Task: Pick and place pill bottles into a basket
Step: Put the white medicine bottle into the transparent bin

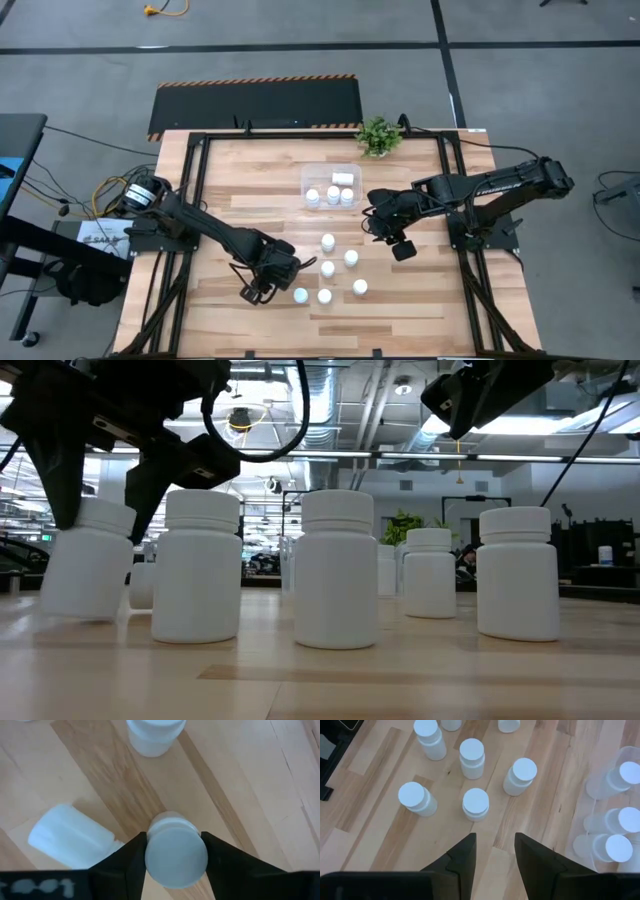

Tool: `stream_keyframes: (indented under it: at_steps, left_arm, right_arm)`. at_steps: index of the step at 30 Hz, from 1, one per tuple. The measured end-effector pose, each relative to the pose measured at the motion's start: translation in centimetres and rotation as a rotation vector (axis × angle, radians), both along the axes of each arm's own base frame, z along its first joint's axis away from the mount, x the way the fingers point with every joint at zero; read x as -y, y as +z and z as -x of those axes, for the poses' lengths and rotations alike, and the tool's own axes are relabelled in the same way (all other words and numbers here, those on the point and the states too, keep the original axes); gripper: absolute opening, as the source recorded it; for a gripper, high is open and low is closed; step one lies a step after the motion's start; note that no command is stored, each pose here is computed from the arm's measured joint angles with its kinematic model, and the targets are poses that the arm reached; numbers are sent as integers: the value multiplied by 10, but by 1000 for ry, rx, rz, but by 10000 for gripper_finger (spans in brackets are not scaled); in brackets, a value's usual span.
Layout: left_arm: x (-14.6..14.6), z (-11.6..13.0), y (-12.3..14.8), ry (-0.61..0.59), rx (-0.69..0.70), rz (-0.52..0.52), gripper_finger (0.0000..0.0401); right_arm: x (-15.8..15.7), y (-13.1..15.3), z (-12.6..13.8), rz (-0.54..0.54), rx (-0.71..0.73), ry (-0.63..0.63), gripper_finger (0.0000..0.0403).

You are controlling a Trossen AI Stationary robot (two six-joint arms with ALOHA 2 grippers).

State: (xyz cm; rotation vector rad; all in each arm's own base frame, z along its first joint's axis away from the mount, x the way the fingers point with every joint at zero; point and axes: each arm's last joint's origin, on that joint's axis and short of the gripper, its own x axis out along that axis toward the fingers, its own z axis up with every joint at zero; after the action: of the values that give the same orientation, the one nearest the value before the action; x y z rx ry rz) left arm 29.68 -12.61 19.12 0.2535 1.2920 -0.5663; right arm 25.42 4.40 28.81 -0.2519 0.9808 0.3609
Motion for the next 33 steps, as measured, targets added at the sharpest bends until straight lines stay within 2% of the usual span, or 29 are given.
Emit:
stream_keyframes:
  at_steps: [9,14,22,28,33]
  left_arm:
    - [-13,6,20,32,35,-10,153]
    - [-31,10,43,52,47,-85,156]
    - [-78,5,86,46,29,-283,154]
    - [-120,-6,112,36,117,-343,154]
    - [-164,-13,129,119,219,-379,156]
  right_arm:
    - [0,0,-1,-2,7,1,127]
    - [0,0,-1,-2,7,1,127]
    - [0,0,-1,-2,7,0,127]
    - [7,0,-2,-1,8,-28,127]
    - [17,0,-3,-1,8,-67,127]
